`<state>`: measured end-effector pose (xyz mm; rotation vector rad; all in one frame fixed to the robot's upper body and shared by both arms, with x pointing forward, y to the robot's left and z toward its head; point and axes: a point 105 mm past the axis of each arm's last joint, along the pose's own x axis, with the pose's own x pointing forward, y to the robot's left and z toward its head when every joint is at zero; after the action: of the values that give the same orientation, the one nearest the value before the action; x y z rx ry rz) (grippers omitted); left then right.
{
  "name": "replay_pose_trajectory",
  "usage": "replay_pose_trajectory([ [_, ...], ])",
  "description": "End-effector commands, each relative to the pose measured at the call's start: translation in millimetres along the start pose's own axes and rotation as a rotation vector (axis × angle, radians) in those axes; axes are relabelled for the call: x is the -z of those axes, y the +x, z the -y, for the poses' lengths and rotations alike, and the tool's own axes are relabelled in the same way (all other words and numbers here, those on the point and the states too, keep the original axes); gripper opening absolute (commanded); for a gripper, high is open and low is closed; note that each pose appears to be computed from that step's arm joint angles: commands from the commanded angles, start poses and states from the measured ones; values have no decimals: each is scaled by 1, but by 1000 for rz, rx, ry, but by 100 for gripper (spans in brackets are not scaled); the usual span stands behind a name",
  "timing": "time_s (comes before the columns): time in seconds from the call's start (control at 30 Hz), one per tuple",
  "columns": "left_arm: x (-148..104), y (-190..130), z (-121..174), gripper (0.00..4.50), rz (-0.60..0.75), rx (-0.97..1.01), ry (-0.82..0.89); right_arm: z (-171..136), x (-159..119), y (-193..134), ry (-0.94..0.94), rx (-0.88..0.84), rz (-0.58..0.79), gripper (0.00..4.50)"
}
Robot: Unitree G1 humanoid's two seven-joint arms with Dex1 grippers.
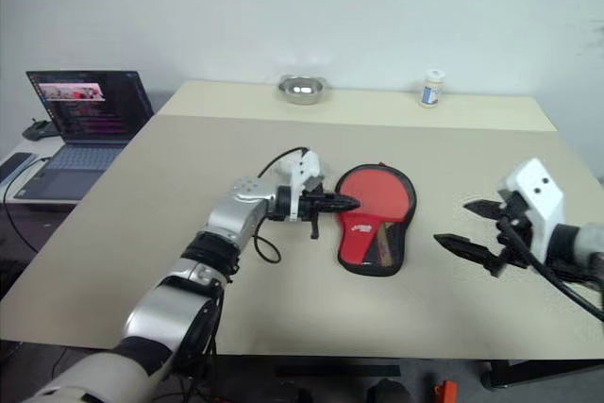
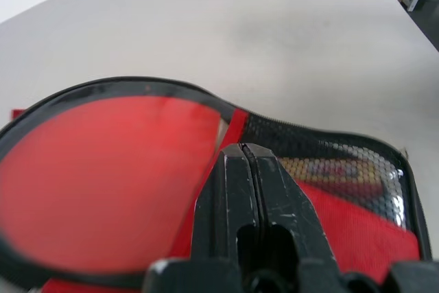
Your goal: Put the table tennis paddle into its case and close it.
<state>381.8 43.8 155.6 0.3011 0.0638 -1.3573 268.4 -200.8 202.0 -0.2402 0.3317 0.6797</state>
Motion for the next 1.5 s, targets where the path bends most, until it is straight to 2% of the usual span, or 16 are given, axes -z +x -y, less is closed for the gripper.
replay_pose_trajectory([
  [0.03, -18, -18, 5, 2, 62, 28, 53, 7, -1, 24, 8, 58, 26, 450],
  [0.2, -16, -44, 17, 2, 51, 38, 58, 17, 10, 68, 78, 158, 23, 450],
  [0.37, -14, -55, 20, 2, 41, -8, 45, 22, 25, 95, 144, 195, 8, 450],
  [0.7, -8, -60, 17, 2, 5, -38, 52, 30, 43, 111, 165, 201, -37, 450],
  [1.17, -8, -58, 14, 2, 4, -47, 65, 21, 70, 141, 154, 117, -173, 450],
  [1.27, -7, -59, 14, 0, 1, -54, 66, 22, 78, 141, 153, 111, -206, 387],
  [1.5, -1, -65, 15, 0, -17, -68, 56, 18, 84, 139, 180, 89, -229, 170],
])
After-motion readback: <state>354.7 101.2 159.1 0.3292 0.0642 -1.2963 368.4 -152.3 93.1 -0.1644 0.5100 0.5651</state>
